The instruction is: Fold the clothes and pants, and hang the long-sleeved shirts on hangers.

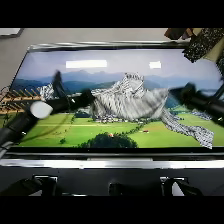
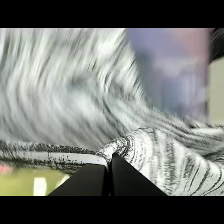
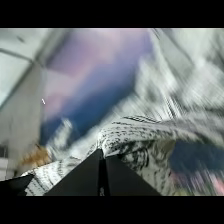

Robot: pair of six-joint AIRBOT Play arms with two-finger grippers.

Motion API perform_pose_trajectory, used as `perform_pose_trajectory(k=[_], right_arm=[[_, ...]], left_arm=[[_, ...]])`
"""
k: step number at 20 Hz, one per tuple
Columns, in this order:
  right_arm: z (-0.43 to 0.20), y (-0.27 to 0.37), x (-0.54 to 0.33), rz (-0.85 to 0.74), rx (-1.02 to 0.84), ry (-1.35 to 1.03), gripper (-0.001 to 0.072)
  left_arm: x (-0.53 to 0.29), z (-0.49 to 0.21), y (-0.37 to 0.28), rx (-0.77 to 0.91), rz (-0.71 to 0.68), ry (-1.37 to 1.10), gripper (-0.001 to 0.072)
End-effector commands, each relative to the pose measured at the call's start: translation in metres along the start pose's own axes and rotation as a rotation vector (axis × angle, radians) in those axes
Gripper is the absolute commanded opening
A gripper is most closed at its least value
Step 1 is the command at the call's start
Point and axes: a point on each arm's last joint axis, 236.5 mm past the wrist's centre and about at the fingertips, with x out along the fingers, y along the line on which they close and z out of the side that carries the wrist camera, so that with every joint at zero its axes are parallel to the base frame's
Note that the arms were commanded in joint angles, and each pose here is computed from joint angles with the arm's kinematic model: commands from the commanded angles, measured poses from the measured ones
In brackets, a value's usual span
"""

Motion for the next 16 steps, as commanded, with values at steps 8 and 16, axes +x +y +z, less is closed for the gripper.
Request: perform_pose_trajectory(k=[8,16], right_arm=[[0.054,0.341,-0.216,0.380,-0.713,-0.535,0.0032],[0.039,0.333,-0.253,0.228,-0.658,-0.605,0.0032]], left_arm=[[-0.295,0.141,-0.227,0.566,-0.282,-0.620,0.0016],[-0.361,0.098,-0.196,0.577,-0.144,-0.590,0.0017]])
